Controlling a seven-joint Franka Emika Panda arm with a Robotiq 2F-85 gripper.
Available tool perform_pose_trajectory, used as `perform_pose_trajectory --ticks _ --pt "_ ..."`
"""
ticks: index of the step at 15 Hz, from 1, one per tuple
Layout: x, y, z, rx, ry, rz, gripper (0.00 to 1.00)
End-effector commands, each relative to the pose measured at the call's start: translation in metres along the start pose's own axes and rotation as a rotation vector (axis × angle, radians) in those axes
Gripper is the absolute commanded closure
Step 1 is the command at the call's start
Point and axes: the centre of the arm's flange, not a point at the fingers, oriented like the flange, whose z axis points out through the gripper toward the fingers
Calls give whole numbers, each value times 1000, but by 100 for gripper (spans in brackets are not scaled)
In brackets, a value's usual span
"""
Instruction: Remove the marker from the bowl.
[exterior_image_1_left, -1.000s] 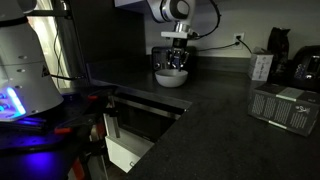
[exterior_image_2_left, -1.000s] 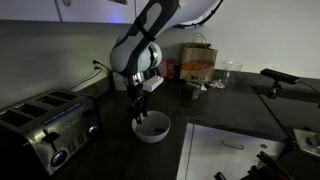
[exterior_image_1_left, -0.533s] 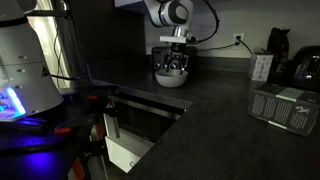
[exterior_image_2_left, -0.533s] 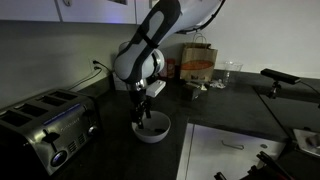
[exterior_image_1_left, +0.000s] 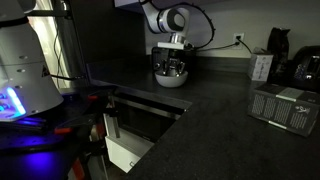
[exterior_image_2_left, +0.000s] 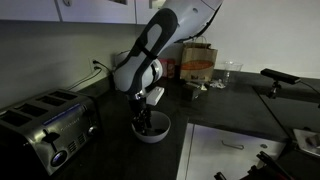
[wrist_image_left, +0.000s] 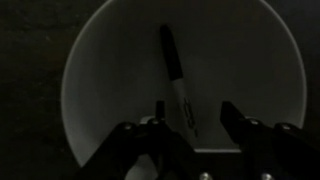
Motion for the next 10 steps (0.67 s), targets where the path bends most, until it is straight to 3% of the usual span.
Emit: perform_pose_trajectory --ticks 1,5,6,10 --pt "3 -5 7 -35 -8 -8 63" --pt "4 -6 8 -32 -5 -12 95" --pt "3 -4 9 -32 -6 -9 99" --pt "-5 -3 -7 -17 21 1 97"
